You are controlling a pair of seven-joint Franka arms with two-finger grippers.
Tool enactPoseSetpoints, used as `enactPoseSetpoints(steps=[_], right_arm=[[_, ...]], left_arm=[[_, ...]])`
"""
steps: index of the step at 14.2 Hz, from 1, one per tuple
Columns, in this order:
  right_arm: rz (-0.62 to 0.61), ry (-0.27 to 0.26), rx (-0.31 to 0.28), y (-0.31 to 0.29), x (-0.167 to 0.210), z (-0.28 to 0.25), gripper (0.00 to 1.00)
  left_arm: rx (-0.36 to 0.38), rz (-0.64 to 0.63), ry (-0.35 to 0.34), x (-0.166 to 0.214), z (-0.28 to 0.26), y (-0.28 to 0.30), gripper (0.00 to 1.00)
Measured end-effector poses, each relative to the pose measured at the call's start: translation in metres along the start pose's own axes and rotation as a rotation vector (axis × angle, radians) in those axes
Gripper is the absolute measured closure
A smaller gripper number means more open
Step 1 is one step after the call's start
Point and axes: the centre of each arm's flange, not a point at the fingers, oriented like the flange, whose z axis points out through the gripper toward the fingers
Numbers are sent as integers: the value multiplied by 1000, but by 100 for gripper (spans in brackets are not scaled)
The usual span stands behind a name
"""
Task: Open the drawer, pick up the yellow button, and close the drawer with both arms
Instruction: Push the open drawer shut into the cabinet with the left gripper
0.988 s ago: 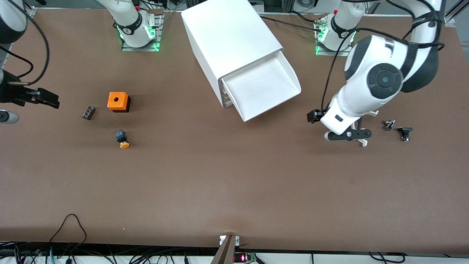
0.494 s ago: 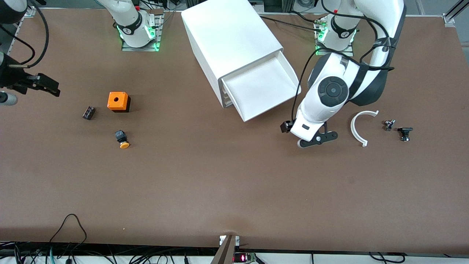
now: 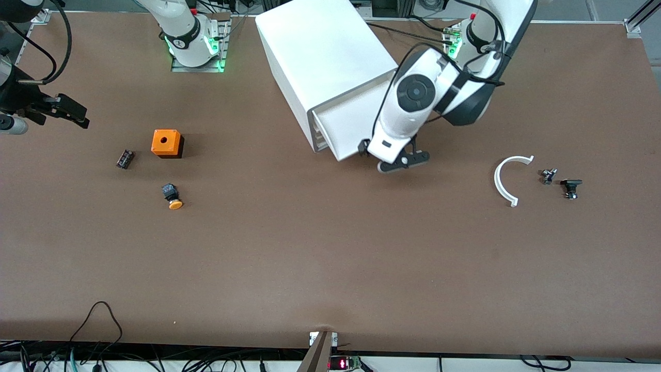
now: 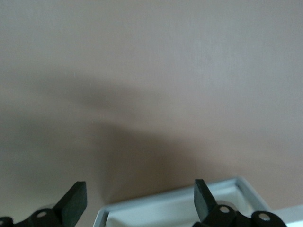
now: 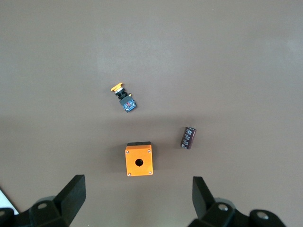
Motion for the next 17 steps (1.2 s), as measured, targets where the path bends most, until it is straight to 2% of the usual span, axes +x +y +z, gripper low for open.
enactPoseSetpoints(steps=[6,13,17], right_arm=[[-17,19,0,0,3,0,0],[-24,14,0,0,4,4,0],[-24,15,0,0,5,4,0]], left_arm=[[-6,-61,-55,-70,2,18,0],[-3,-70,-87,-82,11,19,0],[2,-118,-94,-97,12,25,0]])
